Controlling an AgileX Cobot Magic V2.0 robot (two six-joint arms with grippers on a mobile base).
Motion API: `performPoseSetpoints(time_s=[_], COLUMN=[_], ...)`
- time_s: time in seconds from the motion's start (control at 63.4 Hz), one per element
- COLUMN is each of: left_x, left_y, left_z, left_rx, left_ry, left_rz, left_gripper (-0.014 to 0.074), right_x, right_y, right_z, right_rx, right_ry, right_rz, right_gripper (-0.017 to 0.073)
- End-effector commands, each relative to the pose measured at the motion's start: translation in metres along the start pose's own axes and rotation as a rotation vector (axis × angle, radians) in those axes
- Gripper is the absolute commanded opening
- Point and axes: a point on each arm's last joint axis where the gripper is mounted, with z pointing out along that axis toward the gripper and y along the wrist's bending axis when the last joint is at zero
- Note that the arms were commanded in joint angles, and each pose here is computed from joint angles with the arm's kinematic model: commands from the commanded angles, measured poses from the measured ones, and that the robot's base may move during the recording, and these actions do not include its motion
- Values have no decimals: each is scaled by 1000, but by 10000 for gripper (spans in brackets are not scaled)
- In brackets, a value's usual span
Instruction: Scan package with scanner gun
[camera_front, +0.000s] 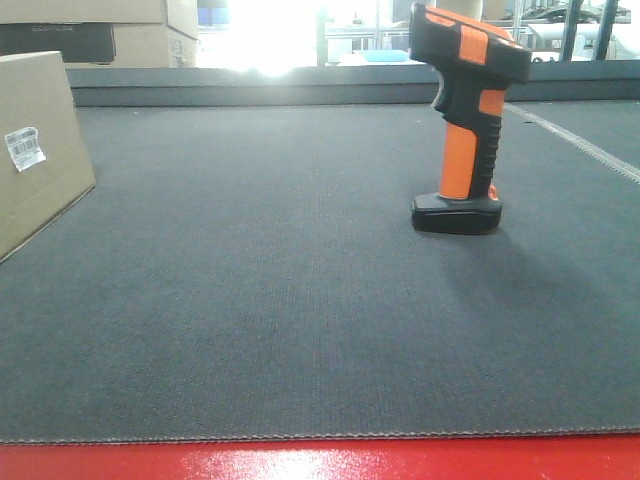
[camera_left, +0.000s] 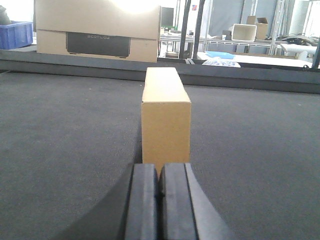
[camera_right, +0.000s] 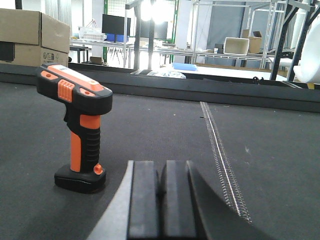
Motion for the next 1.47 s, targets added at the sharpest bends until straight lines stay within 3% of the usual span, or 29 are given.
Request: performPoseSetpoints(time_s=[0.0,1.451], left_x=[-3,-3], left_y=[0,0], left_z=[-1,-1], left_rx=[7,7], left_ry=[-34,-34], left_rz=[-17,-19], left_gripper=[-111,-111], right_x=[-2,-2], right_y=[0,0], right_z=[0,0], right_rx=[0,0], right_ry=[-24,-24], right_rz=[-15,-15], right_gripper=[-153,-153])
